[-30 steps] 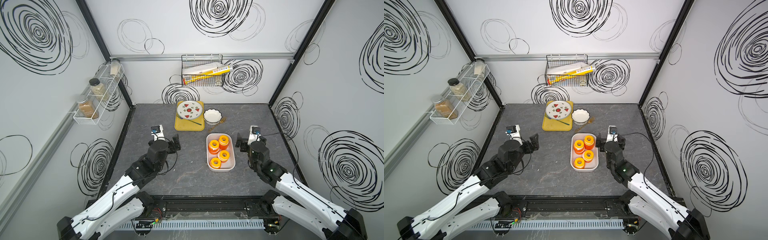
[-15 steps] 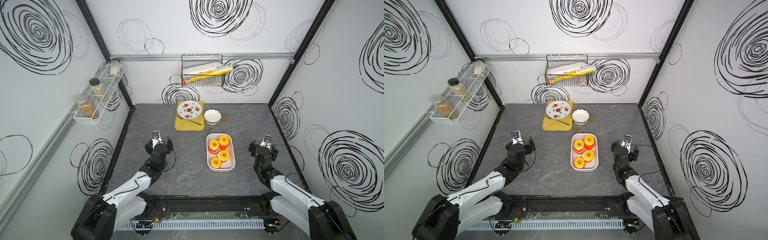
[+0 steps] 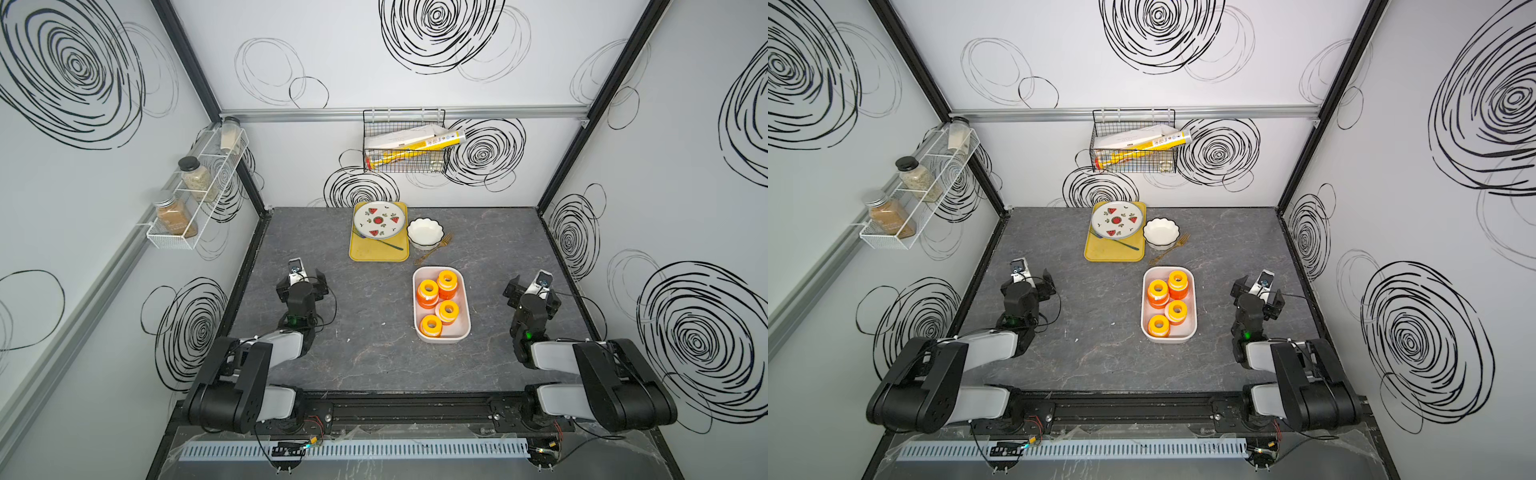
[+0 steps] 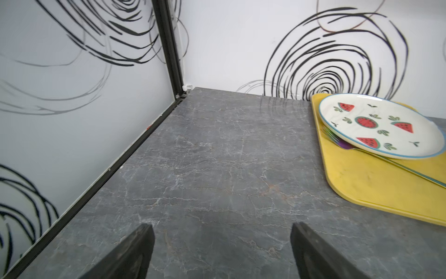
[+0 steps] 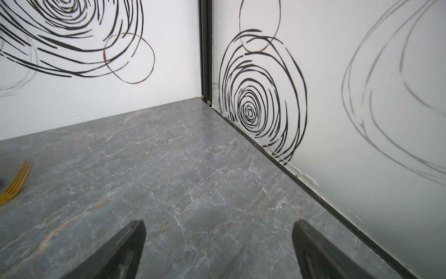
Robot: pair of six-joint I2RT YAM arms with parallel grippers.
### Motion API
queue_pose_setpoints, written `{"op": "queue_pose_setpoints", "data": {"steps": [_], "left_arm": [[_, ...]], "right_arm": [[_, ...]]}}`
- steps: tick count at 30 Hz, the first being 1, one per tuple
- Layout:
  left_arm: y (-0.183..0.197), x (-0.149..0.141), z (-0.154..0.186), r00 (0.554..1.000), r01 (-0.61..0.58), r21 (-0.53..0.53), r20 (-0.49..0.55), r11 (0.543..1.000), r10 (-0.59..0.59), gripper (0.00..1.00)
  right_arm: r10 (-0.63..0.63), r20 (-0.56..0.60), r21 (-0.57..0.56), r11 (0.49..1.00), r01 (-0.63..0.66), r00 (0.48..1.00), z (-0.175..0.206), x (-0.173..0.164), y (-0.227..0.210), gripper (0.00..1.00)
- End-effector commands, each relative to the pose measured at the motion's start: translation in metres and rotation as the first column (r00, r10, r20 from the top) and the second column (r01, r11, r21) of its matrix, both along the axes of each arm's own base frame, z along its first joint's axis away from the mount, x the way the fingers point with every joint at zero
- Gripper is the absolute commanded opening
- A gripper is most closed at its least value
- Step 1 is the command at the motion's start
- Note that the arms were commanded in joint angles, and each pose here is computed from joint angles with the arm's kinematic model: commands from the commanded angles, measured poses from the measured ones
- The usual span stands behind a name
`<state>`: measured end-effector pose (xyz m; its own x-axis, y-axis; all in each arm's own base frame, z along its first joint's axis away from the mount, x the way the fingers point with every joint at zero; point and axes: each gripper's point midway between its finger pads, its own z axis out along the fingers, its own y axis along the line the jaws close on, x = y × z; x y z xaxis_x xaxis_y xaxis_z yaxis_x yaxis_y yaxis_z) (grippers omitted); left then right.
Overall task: Put the sealing tape into the storage box
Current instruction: Reset both arms
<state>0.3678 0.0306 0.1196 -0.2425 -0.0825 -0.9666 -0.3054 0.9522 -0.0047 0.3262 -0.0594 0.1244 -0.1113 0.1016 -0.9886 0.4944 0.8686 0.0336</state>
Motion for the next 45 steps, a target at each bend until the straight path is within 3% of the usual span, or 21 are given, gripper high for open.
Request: {"op": "queue_pose_setpoints", "data": {"steps": [1, 3, 7, 9, 15, 45], "left_arm": [[0.004, 0.019, 0.019, 0.995, 0.037, -0.022, 0.098, 0.999, -0.034, 0.95], [0.001, 0.024, 0.009, 0.995, 0.063, -0.023, 0.073, 0.998, -0.061, 0.95], [-0.01, 0.013, 0.009, 0.983, 0.139, -0.009, 0.122, 0.99, -0.137, 0.96], [-0.015, 0.01, 0.008, 0.977, 0.168, 0.008, 0.129, 0.986, -0.168, 0.96], [-0.011, 0.015, 0.005, 0.975, 0.191, -0.027, 0.122, 0.981, -0.187, 0.99], [-0.012, 0.014, 0.006, 0.975, 0.187, -0.023, 0.125, 0.982, -0.183, 0.99]], "right_arm": [[0.071, 0.059, -0.015, 0.997, -0.07, 0.996, 0.016, 0.013, 0.01, 1.0], [0.111, 0.068, -0.031, 0.993, -0.11, 0.991, 0.017, 0.013, 0.015, 1.0], [0.204, 0.058, -0.057, 0.978, -0.201, 0.977, 0.014, 0.016, 0.029, 1.0], [0.197, 0.083, -0.076, 0.979, -0.191, 0.977, 0.012, 0.015, 0.027, 1.0], [0.228, -0.013, -0.04, 0.973, -0.228, 0.974, -0.001, 0.034, 0.032, 1.0], [0.234, -0.007, -0.03, 0.972, -0.234, 0.972, -0.001, 0.036, 0.028, 1.0]]}}
